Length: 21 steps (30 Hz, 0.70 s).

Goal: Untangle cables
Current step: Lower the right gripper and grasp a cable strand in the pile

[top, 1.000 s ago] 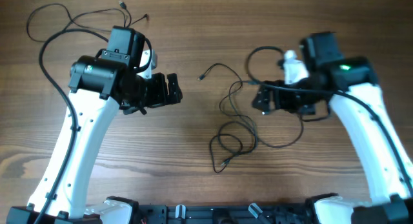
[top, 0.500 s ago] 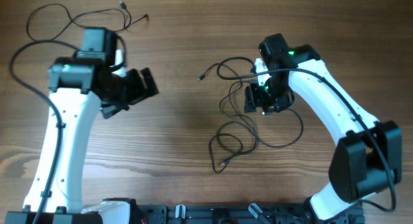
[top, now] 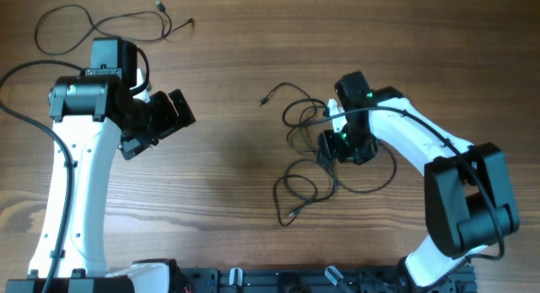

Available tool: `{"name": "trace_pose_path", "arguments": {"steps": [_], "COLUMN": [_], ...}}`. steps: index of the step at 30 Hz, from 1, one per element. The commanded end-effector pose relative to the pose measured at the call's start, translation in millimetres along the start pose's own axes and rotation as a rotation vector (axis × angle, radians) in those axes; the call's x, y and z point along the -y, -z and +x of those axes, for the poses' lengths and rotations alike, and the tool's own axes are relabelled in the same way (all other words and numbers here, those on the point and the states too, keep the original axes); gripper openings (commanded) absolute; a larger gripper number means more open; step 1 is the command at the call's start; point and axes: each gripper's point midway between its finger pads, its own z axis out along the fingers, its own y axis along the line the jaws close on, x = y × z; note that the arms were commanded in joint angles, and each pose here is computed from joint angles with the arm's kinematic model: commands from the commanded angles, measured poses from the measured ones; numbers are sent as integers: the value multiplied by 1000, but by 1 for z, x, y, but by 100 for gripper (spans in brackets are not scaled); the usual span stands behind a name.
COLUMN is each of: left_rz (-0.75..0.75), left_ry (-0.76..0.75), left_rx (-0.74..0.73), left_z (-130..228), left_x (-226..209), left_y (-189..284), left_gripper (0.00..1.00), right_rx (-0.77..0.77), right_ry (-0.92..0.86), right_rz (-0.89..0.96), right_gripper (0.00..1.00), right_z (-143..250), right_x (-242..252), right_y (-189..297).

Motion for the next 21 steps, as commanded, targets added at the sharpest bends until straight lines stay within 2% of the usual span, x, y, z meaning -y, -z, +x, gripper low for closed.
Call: {"name": "trace_pose_path", "arguments": {"steps": [1, 5, 8, 21], "left_rz": [-18, -18, -18, -18], "left_ry": [22, 22, 22, 22], "left_rx": [1, 1, 1, 1], "left_z": [-2, -2, -2, -2], "left_x": [-4, -4, -4, -4], "left_y": [-3, -3, -3, -3], "left_gripper": [100, 100, 100, 100], "right_rx": [5, 38, 34, -1], "right_ry": [-32, -22, -23, -34], "right_rz": [-21, -26, -26, -21], "right_gripper": [51, 39, 34, 33], "right_z": [-1, -9, -8, 1], "right_x": [0, -2, -2, 0], "right_y": [-9, -9, -9, -9]}}
